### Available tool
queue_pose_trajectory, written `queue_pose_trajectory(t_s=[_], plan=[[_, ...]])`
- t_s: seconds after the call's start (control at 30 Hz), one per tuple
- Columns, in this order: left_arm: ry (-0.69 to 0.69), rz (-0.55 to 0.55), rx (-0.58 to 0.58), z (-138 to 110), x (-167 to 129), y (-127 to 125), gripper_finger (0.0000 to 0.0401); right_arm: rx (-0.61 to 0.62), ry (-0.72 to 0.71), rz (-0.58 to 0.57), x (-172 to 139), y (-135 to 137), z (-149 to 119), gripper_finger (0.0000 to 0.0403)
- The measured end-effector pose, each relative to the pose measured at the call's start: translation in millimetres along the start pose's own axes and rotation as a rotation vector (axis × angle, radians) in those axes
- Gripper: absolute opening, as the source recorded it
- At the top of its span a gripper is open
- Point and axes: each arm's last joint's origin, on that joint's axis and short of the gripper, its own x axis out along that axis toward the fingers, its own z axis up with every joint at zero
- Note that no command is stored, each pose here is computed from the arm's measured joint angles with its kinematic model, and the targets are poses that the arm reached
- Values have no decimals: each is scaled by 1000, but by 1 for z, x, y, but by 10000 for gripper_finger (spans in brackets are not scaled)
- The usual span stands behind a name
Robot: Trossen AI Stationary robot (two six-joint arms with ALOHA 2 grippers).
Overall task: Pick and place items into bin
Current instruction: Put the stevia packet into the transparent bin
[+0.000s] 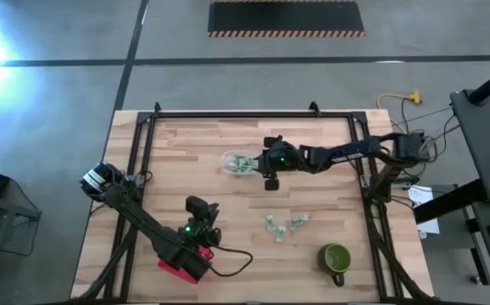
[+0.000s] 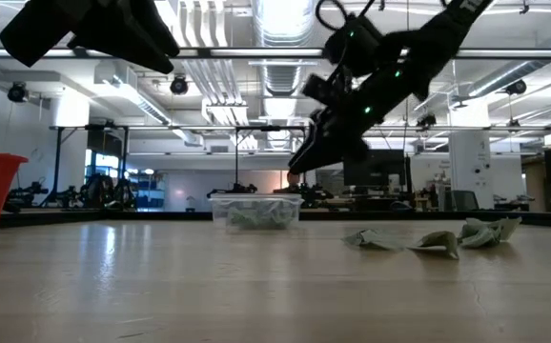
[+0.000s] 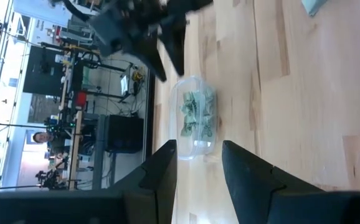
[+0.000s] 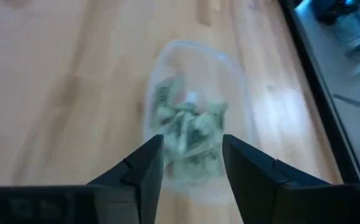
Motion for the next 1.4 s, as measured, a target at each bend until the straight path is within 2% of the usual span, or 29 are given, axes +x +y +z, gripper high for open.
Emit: queue_pose_trajectory(t_s=[0.13, 0.33, 0.47, 0.53, 0.83, 1.2, 1.4], plan=[[-5, -3, -14, 1, 1, 0, 111, 7, 40, 93, -28, 10, 7, 157], [-14, -8, -32, 3, 1, -1, 111, 16, 21, 359, -56, 42, 3, 146], [-16, -9, -32, 3, 1, -1, 111, 14, 89, 423, -63, 66, -9, 138], [-16, -9, -36, 4, 1, -1, 111, 18, 107, 447, -65, 75, -14, 135], [-15, -6, -41, 4, 3, -1, 111, -26, 29, 494, -52, 107, -25, 128], [-10, -4, -36, 2, 4, -2, 111, -80, 66, 524, -23, 128, -32, 146], [-5, -2, -28, 0, 5, -3, 111, -97, 60, 532, -21, 131, -31, 144]])
